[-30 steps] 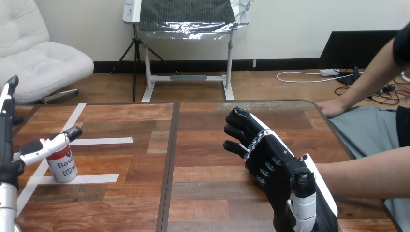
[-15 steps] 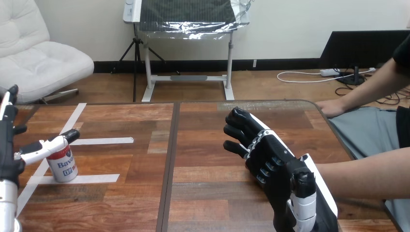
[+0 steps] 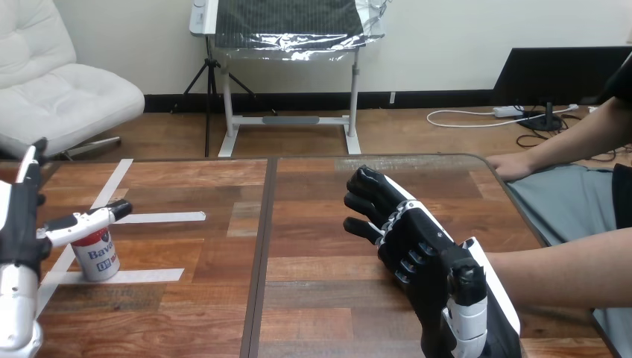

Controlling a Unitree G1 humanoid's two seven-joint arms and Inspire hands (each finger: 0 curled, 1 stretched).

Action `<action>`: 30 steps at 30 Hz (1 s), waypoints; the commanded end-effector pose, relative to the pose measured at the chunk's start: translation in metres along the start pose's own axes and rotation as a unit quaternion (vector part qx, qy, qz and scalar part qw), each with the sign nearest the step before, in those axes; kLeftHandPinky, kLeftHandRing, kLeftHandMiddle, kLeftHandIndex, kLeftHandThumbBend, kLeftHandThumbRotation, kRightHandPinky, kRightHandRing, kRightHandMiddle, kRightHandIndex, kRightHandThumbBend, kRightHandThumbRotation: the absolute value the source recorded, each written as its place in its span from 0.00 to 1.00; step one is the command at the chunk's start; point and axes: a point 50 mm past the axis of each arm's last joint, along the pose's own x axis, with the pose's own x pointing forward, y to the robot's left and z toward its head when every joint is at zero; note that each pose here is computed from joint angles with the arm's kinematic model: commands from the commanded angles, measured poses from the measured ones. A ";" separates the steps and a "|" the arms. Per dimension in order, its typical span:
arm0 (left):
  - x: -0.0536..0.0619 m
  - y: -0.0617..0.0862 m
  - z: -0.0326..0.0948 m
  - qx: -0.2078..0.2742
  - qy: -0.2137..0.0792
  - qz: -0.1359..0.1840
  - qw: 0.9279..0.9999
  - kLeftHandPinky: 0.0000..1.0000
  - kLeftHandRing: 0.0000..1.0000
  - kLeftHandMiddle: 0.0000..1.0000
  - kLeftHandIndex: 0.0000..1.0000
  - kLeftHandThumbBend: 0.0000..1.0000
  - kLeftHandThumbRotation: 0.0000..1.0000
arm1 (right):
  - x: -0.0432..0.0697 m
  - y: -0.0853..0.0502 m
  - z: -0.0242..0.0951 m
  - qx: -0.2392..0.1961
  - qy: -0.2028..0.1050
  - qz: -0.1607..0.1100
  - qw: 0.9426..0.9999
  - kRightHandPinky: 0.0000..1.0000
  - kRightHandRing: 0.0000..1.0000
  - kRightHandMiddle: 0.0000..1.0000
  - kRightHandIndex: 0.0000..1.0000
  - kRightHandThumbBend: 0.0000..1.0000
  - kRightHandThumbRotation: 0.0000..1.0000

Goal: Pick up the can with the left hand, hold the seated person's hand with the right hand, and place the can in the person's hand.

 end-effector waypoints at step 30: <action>0.039 0.008 0.030 0.014 0.020 -0.018 1.000 0.88 0.96 0.96 0.97 1.00 0.36 | 0.011 0.001 0.015 -0.004 -0.050 0.005 0.999 0.85 0.90 0.90 0.88 0.96 1.00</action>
